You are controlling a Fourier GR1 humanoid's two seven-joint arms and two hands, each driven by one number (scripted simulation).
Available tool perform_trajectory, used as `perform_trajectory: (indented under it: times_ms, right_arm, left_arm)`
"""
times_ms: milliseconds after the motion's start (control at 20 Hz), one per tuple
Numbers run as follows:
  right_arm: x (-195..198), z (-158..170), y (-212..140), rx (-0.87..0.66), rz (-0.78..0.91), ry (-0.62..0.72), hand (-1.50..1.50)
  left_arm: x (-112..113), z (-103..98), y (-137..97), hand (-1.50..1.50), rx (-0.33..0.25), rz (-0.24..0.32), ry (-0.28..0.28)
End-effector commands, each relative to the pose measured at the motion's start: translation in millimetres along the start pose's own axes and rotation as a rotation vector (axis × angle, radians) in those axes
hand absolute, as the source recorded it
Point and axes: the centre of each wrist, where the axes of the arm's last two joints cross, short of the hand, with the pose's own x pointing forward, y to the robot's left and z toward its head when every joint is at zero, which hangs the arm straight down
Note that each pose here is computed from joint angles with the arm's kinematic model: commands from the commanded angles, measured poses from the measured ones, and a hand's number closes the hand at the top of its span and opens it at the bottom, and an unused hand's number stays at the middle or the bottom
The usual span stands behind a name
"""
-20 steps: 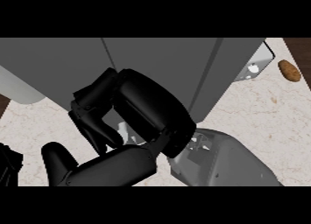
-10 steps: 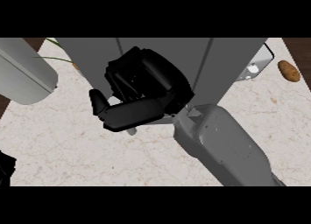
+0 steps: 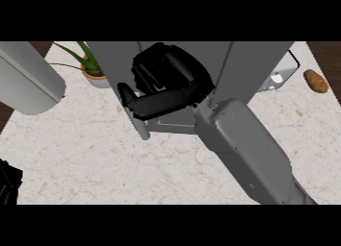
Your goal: Pick up the wine, place it into the cabinet and close the cabinet
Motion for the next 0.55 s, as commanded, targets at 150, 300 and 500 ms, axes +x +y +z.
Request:
perform_trajectory:
  times_ms: [150, 300, 500]
  right_arm:
    - [14.3, -2.0, -65.1, -0.155, 0.033, 0.018, 1.50]
    - [-3.7, 15.3, -80.7, -0.149, 0.055, 0.022, 1.50]
    - [-3.0, 3.4, -74.8, -0.146, 0.034, 0.014, 1.50]
  left_arm:
    - [-6.4, -8.4, 3.0, 1.50, -0.003, -0.006, 0.000]
    - [13.6, -11.8, 0.1, 1.50, -0.029, -0.009, -0.016]
    - [6.0, -15.6, -7.8, 1.50, -0.035, -0.001, -0.013]
